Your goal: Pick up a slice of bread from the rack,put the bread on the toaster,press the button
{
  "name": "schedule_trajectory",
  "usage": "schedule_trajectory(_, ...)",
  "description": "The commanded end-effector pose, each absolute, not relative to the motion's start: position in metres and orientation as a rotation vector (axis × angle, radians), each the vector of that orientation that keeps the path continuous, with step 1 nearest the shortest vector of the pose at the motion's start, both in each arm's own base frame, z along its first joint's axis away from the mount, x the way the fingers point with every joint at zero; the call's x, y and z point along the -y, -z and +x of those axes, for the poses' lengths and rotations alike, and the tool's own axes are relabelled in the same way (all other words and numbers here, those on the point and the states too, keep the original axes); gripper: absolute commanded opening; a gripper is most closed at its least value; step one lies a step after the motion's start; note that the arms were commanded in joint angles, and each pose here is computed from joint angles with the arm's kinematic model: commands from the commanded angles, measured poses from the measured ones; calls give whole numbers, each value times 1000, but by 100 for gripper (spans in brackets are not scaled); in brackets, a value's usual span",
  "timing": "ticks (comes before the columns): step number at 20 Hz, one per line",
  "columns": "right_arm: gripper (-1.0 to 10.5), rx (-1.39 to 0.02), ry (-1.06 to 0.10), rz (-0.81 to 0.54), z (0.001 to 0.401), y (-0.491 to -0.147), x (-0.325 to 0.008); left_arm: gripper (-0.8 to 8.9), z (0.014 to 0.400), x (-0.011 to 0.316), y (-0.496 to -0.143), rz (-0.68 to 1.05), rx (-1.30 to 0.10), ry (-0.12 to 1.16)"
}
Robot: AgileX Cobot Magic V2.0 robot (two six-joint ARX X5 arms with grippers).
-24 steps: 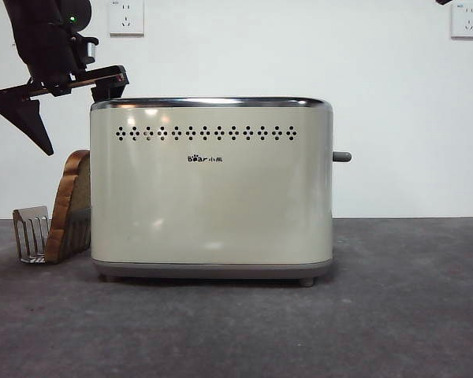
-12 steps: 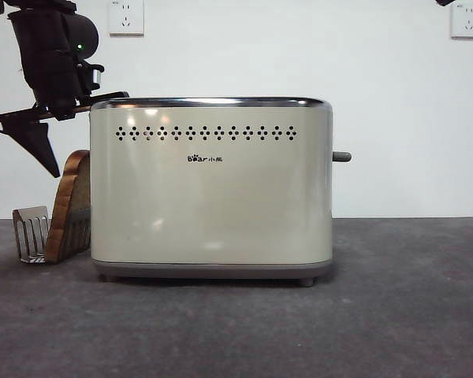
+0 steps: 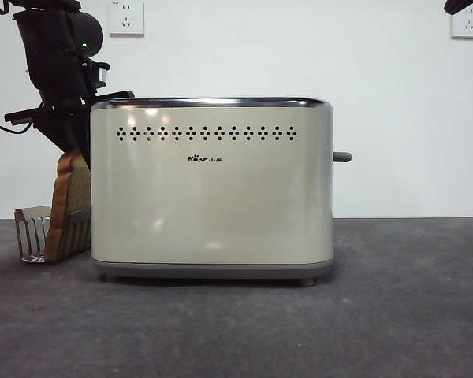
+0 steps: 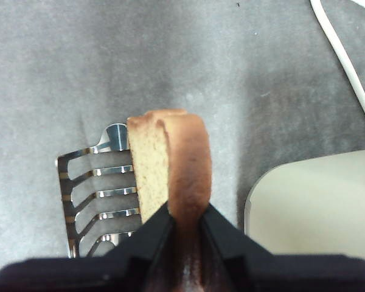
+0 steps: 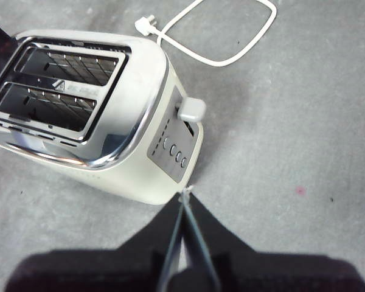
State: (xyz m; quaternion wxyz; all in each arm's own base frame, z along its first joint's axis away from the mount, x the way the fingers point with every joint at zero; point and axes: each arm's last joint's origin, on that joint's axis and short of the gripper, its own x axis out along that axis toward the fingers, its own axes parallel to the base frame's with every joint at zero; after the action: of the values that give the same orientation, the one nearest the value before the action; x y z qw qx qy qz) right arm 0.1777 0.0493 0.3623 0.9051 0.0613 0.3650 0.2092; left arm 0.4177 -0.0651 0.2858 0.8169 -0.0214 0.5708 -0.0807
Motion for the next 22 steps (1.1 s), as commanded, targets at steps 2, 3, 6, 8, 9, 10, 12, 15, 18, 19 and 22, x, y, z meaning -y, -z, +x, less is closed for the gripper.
schedule_trajectory(2, 0, -765, -432, 125, 177, -362, -49, -5, 420, 61, -291, -26, -1201, 180)
schedule_trajectory(3, 1, -767, -431, 125, 177, -362, -49, -5, 419, 59, -295, -24, -1192, 181)
schedule_trajectory(6, 0, -767, -431, 129, 177, -362, -49, -4, 418, 56, -317, -16, -1152, 186)
schedule_trajectory(8, 0, -772, -428, 134, 177, -362, -49, -5, 415, 53, -341, 1, -1103, 195)
schedule_trajectory(9, 0, -775, -428, 134, 177, -362, -49, -4, 413, 53, -353, 9, -1073, 202)
schedule_trajectory(10, 0, -782, -427, 134, 176, -361, -49, -5, 410, 53, -368, 21, -1040, 211)
schedule_trajectory(12, 1, -795, -425, 134, 175, -360, -49, -4, 400, 52, -398, 66, -973, 238)
schedule_trajectory(15, 0, -807, -424, 135, 175, -359, -49, -4, 376, 49, -443, 108, -816, 265)
schedule_trajectory(18, 0, -831, -420, 136, 173, -358, -48, -4, 339, 49, -479, 163, -699, 295)
schedule_trajectory(19, 1, -831, -420, 136, 173, -358, -48, -4, 324, 49, -491, 166, -660, 304)
schedule_trajectory(22, 0, -839, -419, 137, 173, -357, -48, -3, 280, 50, -522, 93, -541, 502)
